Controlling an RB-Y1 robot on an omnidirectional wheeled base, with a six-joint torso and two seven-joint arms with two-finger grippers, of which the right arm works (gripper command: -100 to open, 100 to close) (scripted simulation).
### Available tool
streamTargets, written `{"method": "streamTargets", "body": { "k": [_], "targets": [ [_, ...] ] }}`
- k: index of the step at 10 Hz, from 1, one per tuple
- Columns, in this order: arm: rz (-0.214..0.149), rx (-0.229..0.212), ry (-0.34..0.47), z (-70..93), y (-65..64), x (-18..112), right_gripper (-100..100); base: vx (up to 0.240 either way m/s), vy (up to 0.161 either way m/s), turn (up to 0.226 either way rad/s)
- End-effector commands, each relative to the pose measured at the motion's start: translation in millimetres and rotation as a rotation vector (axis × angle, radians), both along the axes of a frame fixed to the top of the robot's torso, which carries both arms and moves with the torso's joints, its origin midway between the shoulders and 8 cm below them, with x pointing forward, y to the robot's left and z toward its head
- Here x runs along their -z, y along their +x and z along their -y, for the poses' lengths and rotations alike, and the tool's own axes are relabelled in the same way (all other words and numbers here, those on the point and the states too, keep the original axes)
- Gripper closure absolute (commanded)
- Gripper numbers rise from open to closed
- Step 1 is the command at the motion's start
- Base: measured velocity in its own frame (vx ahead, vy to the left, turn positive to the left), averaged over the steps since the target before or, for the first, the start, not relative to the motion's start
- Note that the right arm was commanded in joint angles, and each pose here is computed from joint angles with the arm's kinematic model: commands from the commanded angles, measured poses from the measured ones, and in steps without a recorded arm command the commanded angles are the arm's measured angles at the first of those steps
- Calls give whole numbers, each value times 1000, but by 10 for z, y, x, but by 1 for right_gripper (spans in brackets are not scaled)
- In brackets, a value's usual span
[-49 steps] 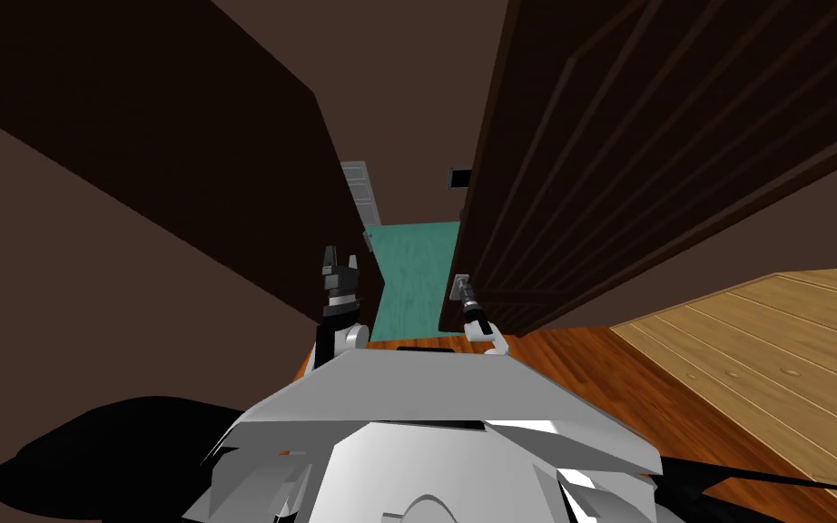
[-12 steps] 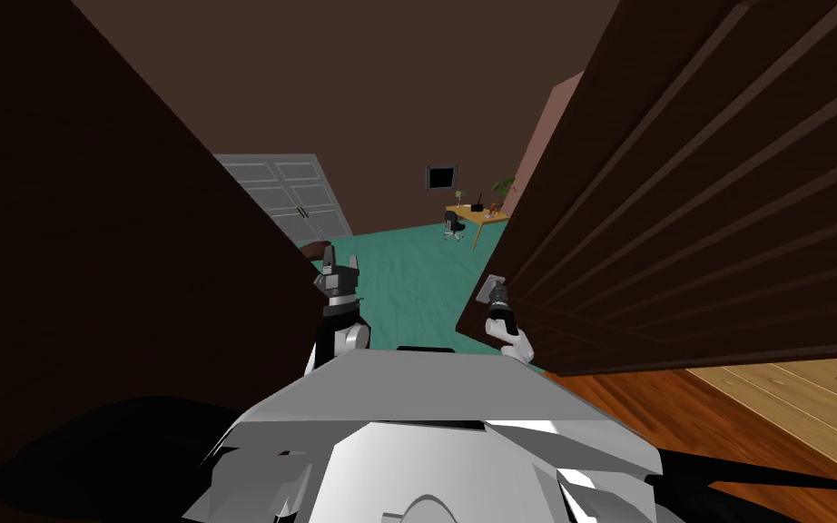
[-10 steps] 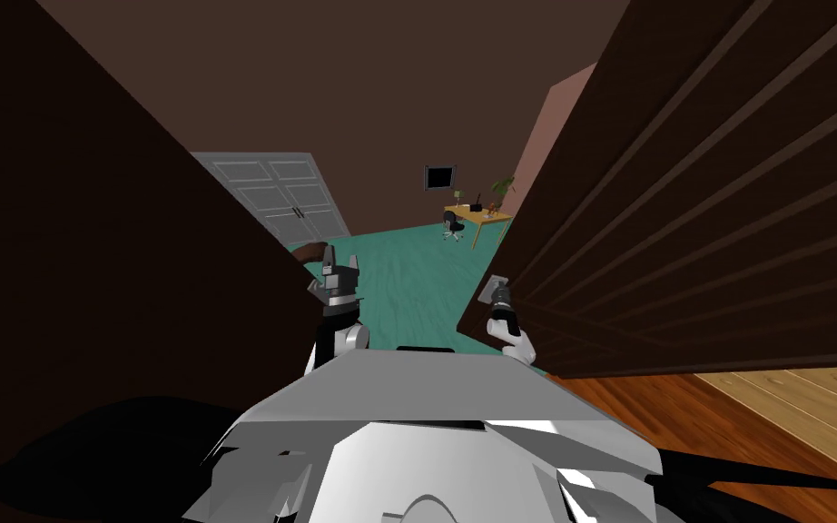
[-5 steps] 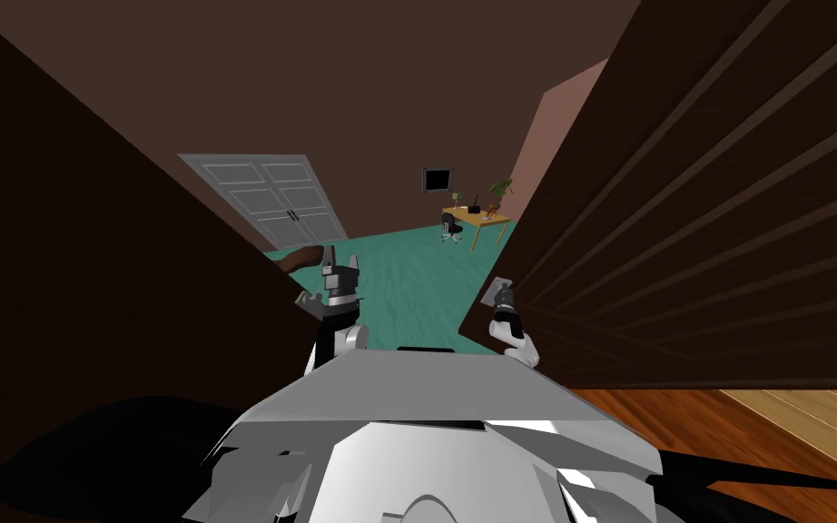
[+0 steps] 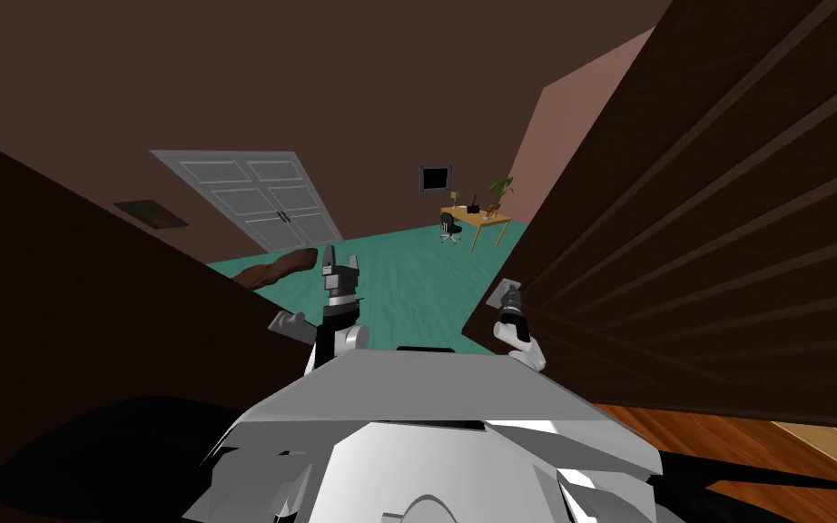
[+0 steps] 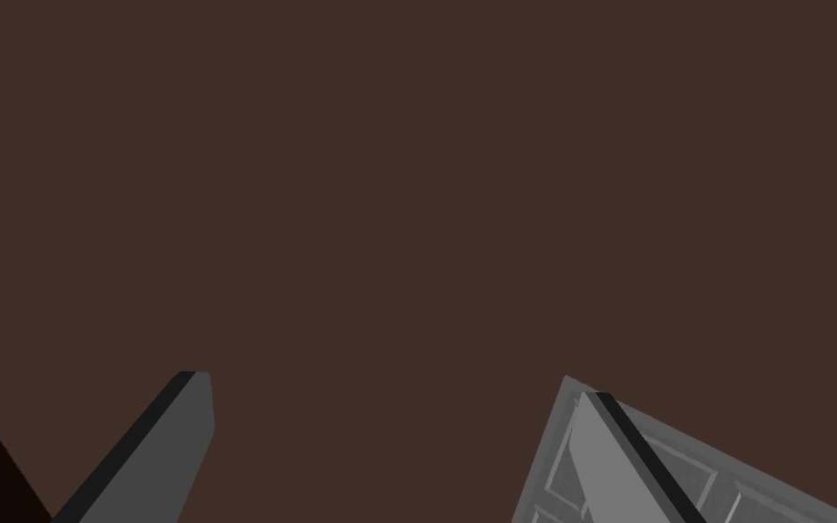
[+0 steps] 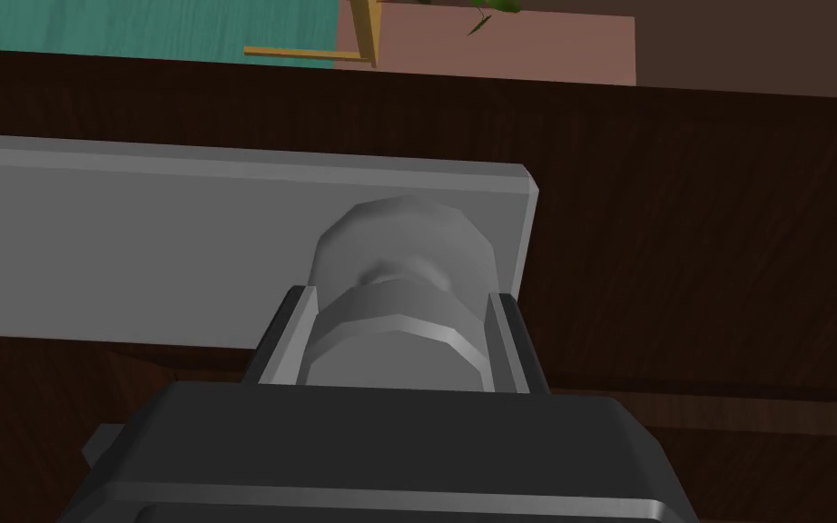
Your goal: Push the door open
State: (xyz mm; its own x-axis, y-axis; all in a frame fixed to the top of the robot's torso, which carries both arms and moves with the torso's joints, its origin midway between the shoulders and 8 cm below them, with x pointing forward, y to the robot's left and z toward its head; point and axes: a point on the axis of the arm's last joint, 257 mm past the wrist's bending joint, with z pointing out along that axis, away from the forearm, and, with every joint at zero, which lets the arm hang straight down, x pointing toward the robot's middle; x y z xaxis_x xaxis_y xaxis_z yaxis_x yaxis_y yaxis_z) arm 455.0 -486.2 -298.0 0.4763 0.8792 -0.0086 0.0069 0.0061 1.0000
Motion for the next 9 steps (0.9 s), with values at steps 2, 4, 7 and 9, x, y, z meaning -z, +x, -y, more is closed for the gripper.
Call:
{"method": "streamTargets", "body": {
  "k": [2,4,7,9],
  "targets": [
    [7,47,-4,199,-139,-45,100,246,33,-72],
    [7,73,2,277,-220,-29,100,217,17,-55],
    [7,95,-4,386,-295,-39,100,131,0,-31],
    [7,119,-11,499,-370,-62,100,198,-16,-39]
  ]
}}
